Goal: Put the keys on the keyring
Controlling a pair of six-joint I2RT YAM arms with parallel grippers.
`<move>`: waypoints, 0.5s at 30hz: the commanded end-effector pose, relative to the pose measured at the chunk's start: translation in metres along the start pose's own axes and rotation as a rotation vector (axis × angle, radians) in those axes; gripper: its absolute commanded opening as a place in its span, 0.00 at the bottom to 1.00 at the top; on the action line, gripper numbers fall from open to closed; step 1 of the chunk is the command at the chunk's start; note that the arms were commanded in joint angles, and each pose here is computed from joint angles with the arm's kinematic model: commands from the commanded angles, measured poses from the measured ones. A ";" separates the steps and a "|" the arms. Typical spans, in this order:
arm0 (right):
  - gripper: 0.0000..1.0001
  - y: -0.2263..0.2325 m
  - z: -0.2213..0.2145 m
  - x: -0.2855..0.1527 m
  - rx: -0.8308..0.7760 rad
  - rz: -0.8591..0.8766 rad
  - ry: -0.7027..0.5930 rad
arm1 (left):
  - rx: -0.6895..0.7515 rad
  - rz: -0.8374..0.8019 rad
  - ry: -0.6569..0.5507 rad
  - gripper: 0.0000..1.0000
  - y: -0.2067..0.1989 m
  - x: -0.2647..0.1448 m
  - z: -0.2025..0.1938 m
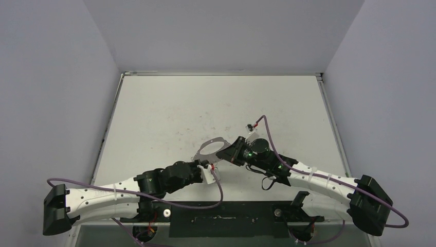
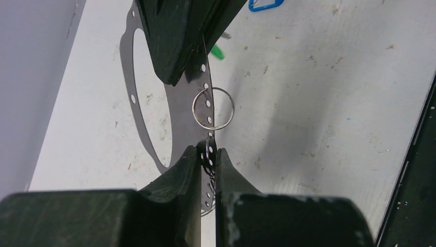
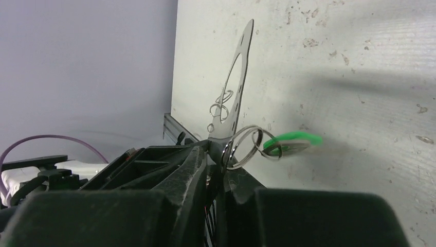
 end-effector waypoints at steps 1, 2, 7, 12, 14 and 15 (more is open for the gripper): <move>0.00 0.018 0.007 -0.007 -0.077 0.076 -0.040 | 0.012 0.011 -0.010 0.00 0.004 -0.002 0.009; 0.00 0.018 0.008 -0.009 -0.091 0.076 -0.044 | 0.002 0.009 -0.006 0.00 0.003 -0.002 0.009; 0.00 0.015 0.009 -0.015 -0.158 0.072 -0.054 | -0.153 -0.014 -0.053 0.39 0.004 -0.011 0.023; 0.00 0.017 0.009 -0.015 -0.189 0.087 -0.045 | -0.331 -0.077 -0.179 0.47 0.002 -0.023 0.046; 0.00 0.018 0.010 -0.014 -0.187 0.083 -0.043 | -0.392 -0.089 -0.209 0.48 0.001 -0.026 0.051; 0.00 0.019 0.010 -0.014 -0.185 0.077 -0.042 | -0.419 -0.094 -0.220 0.48 0.000 -0.027 0.053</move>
Point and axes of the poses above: each gripper's point midway between its finger pads, its own x axis out along the fingers, its own y axis along the line the jaws close on, z = x × y, the point moved 7 cm from there along -x, back along the fingers, and after that the axes turned 7 degrees about x, right-handed, at the moved point
